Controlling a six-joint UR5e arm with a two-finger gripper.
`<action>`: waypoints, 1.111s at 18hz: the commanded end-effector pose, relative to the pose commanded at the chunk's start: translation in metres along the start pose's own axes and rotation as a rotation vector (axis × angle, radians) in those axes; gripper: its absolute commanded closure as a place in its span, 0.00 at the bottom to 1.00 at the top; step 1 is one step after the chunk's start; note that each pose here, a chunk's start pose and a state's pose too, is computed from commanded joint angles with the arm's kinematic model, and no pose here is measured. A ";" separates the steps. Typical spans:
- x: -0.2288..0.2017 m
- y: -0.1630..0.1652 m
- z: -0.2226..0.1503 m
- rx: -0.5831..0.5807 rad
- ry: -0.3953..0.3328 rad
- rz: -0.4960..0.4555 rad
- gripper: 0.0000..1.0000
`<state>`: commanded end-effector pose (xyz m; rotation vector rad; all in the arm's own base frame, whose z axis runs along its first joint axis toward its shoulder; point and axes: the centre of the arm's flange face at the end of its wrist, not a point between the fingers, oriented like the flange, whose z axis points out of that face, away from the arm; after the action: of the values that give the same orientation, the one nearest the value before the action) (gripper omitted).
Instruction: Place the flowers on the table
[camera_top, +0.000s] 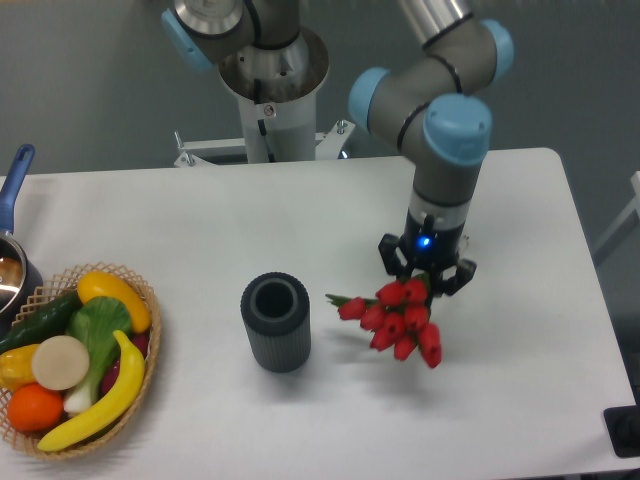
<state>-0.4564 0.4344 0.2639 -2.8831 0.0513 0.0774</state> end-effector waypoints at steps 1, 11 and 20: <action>0.001 -0.002 0.005 -0.003 0.006 0.003 0.55; -0.001 -0.002 -0.007 0.005 -0.014 0.063 0.00; -0.032 0.038 -0.095 0.024 -0.157 0.090 0.00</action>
<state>-0.4854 0.3741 0.3483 -2.8395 0.1520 0.3177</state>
